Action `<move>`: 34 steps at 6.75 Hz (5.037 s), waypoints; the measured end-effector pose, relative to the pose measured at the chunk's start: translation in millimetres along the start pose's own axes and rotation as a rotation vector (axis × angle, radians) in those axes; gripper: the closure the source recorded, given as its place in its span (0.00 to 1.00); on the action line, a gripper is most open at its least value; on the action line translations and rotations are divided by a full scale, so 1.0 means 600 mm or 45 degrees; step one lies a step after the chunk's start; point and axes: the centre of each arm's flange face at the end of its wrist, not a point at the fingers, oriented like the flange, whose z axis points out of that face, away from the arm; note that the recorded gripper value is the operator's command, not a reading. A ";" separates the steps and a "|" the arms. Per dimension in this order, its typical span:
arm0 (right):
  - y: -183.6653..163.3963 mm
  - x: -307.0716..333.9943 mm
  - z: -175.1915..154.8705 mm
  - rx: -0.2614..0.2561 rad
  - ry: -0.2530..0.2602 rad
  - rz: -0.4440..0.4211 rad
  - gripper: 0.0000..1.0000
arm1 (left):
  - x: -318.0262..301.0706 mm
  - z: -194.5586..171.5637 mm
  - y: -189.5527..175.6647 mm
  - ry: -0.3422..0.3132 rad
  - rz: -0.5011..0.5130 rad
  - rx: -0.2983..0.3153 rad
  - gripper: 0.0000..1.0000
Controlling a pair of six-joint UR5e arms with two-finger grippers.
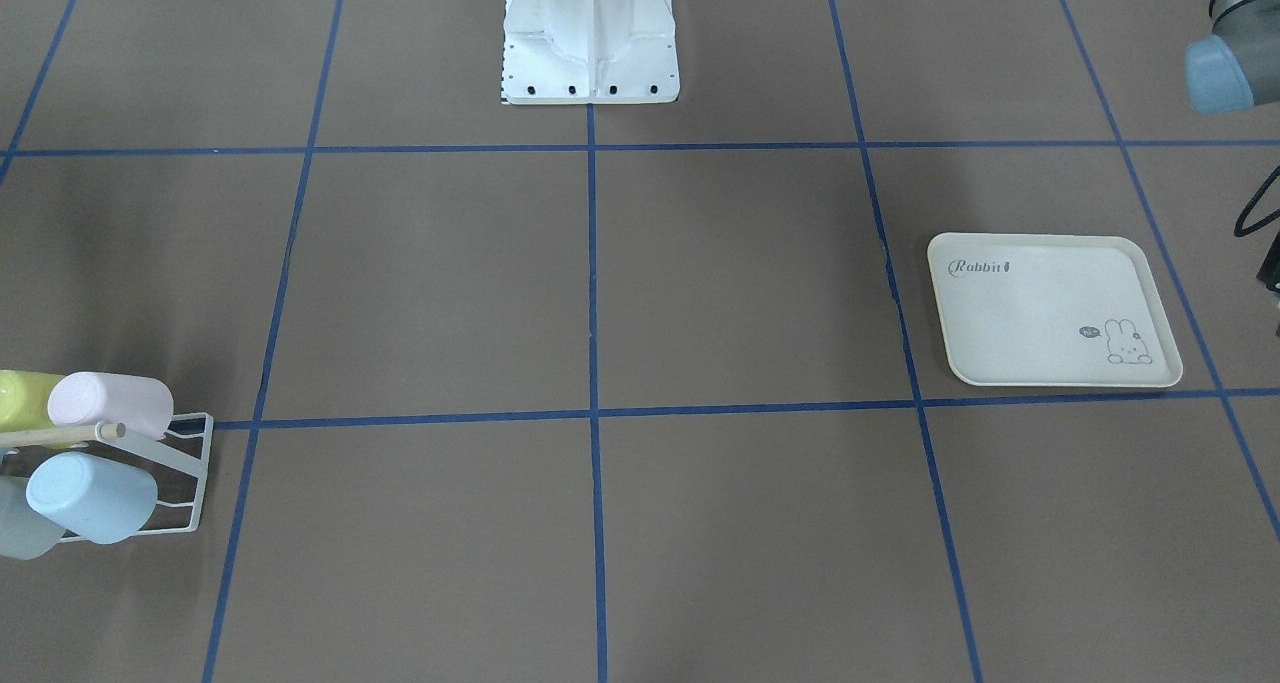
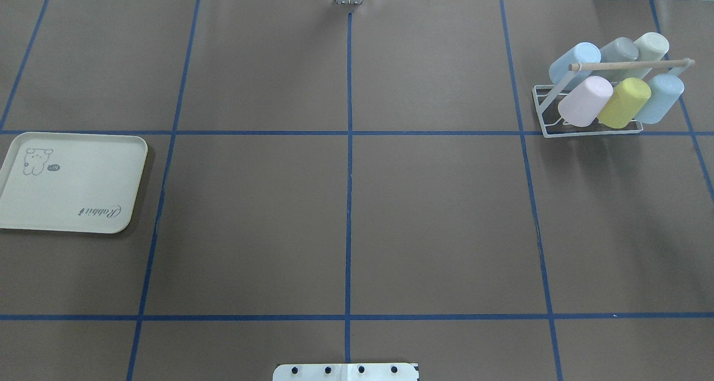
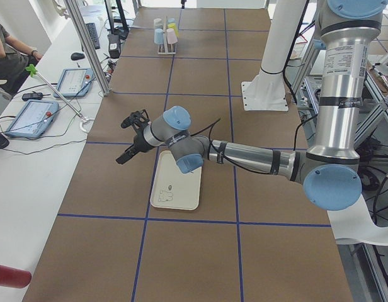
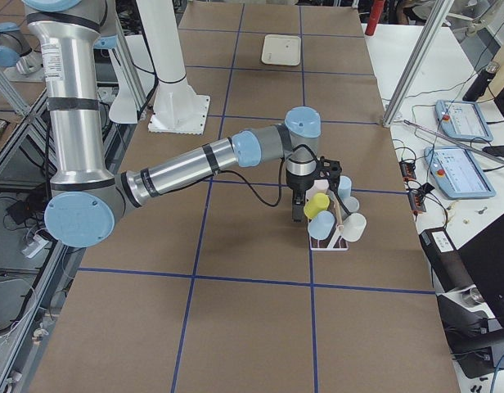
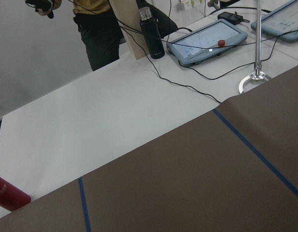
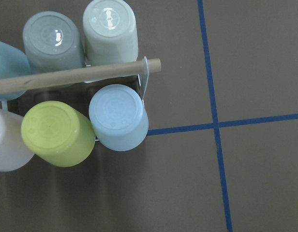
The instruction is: Transfer IKEA cup to right arm and place on rack
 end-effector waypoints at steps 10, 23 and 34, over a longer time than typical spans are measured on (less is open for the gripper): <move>-0.020 0.167 0.055 -0.132 -0.147 -0.145 0.00 | -0.226 -0.029 0.179 0.167 -0.193 -0.769 0.00; 0.024 0.312 0.034 -0.125 -0.161 -0.149 0.00 | -0.207 -0.040 0.200 0.286 -0.357 -0.891 0.00; 0.023 0.312 0.031 -0.140 -0.158 -0.120 0.00 | -0.199 -0.039 0.185 0.333 -0.409 -0.866 0.00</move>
